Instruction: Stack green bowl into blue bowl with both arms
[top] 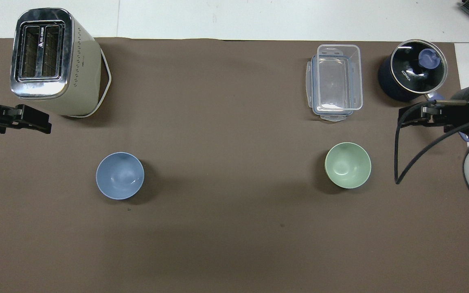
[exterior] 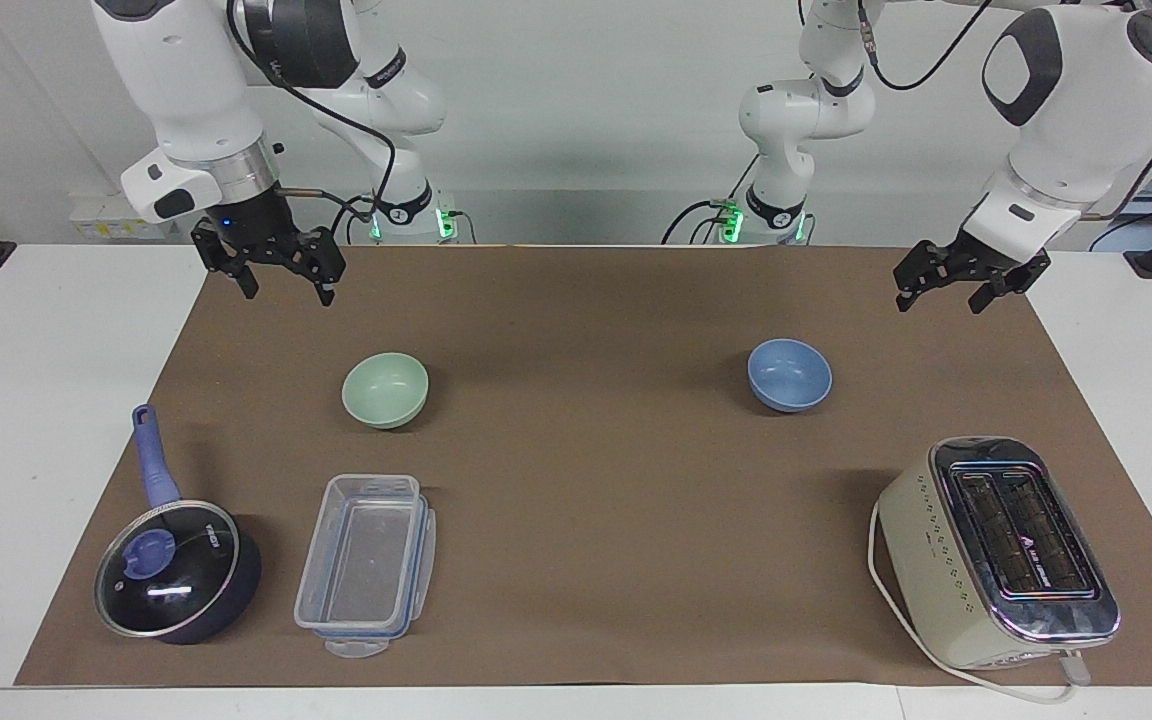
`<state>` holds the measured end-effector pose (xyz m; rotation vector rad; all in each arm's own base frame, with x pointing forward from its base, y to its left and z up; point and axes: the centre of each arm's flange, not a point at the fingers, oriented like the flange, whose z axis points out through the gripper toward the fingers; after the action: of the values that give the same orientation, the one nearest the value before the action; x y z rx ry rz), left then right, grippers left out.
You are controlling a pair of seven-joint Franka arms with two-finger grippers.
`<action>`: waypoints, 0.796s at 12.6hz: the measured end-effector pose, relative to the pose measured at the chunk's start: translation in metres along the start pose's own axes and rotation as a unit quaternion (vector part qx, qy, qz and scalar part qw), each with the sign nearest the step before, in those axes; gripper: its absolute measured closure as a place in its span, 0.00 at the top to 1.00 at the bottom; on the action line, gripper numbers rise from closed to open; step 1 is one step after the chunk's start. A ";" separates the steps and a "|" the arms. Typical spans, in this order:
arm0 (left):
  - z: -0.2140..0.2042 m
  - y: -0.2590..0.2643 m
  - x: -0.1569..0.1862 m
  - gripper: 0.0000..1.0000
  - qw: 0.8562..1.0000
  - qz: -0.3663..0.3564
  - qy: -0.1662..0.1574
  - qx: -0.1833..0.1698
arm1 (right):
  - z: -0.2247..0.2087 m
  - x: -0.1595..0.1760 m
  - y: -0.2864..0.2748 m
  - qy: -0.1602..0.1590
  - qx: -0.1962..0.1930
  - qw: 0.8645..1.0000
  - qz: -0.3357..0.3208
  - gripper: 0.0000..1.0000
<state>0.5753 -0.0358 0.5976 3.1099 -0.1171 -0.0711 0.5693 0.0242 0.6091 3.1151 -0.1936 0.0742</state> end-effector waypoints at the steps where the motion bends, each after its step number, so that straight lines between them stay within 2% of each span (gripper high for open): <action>1: 0.000 0.000 0.000 1.00 1.000 0.000 0.000 0.000 | 0.000 0.000 0.000 0.000 0.000 1.000 0.000 1.00; 6: 0.004 -0.001 0.000 1.00 1.000 -0.002 -0.001 0.000 | 0.000 0.000 0.000 0.000 0.000 1.000 0.000 1.00; 10: 0.031 -0.001 -0.001 1.00 1.000 -0.004 0.019 0.002 | 0.000 0.000 0.000 0.000 0.000 1.000 0.000 1.00</action>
<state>0.5728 -0.0352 0.5665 3.1138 -0.1031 -0.0110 0.5693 0.0242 0.6091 3.1151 -0.1936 0.0742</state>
